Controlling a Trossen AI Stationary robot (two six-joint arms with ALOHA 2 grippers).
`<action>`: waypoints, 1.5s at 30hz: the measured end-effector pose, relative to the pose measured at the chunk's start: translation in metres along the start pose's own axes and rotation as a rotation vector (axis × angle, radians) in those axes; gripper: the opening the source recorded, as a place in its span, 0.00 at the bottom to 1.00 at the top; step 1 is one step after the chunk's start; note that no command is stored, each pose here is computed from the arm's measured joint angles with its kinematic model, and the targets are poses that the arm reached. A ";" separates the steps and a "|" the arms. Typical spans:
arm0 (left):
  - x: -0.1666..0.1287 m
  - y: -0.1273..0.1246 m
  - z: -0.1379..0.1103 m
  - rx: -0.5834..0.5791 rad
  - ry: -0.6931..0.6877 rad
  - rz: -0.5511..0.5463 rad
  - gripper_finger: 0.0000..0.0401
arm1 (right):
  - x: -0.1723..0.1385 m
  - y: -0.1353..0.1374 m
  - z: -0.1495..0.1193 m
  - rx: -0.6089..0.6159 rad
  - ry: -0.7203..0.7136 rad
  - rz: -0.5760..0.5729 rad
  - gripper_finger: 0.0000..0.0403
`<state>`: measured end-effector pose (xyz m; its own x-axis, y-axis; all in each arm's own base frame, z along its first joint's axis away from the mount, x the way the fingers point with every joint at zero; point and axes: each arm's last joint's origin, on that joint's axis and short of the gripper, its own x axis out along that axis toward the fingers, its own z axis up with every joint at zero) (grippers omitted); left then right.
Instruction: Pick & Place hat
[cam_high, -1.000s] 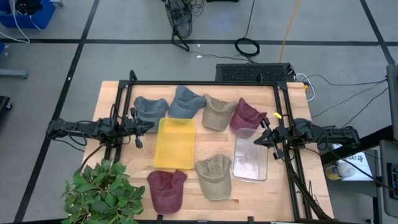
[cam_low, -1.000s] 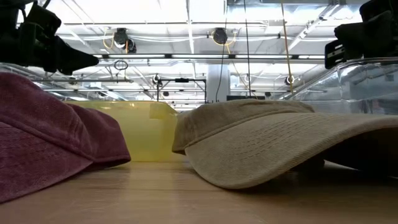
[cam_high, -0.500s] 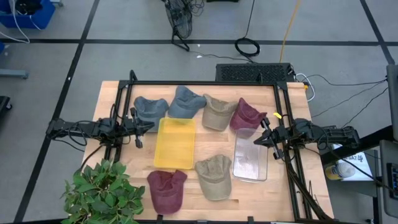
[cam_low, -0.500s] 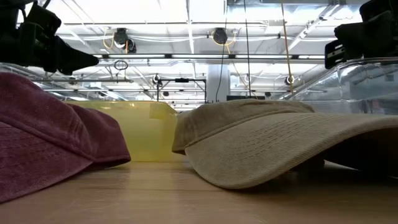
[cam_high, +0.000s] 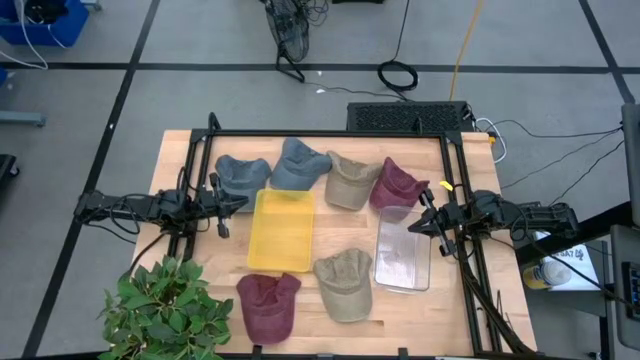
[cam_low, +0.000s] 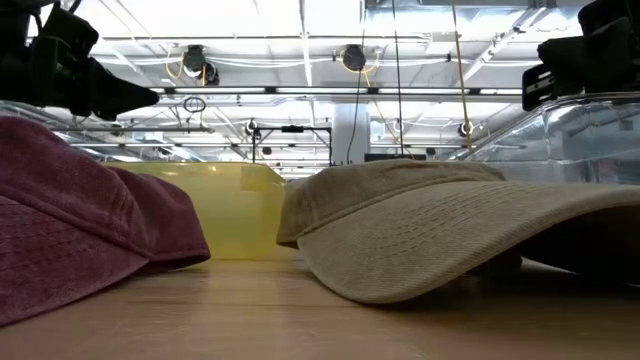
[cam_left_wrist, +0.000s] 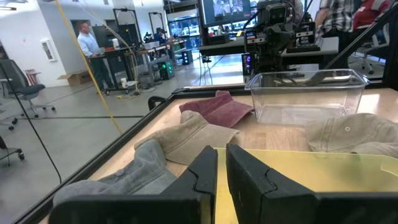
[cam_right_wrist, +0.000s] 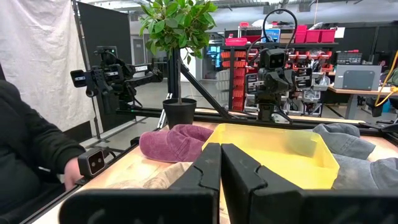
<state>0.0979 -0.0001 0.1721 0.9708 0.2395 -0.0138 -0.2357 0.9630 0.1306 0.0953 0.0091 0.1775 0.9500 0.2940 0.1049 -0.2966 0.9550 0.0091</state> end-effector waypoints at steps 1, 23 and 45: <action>0.000 0.000 0.000 0.000 0.000 0.000 0.10 | 0.000 0.000 0.000 0.000 0.001 0.001 0.00; 0.000 0.000 0.000 0.000 0.000 0.000 0.10 | 0.000 0.000 0.005 -0.022 -0.048 0.001 0.00; 0.000 0.000 0.001 -0.063 -0.014 0.001 0.10 | -0.001 0.000 0.011 0.166 -0.114 -0.015 0.00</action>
<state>0.0980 -0.0001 0.1735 0.9710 0.2390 -0.0001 -0.2385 0.9687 0.0683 0.0938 0.0082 0.1883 0.9402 0.2641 0.2150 -0.3030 0.9369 0.1743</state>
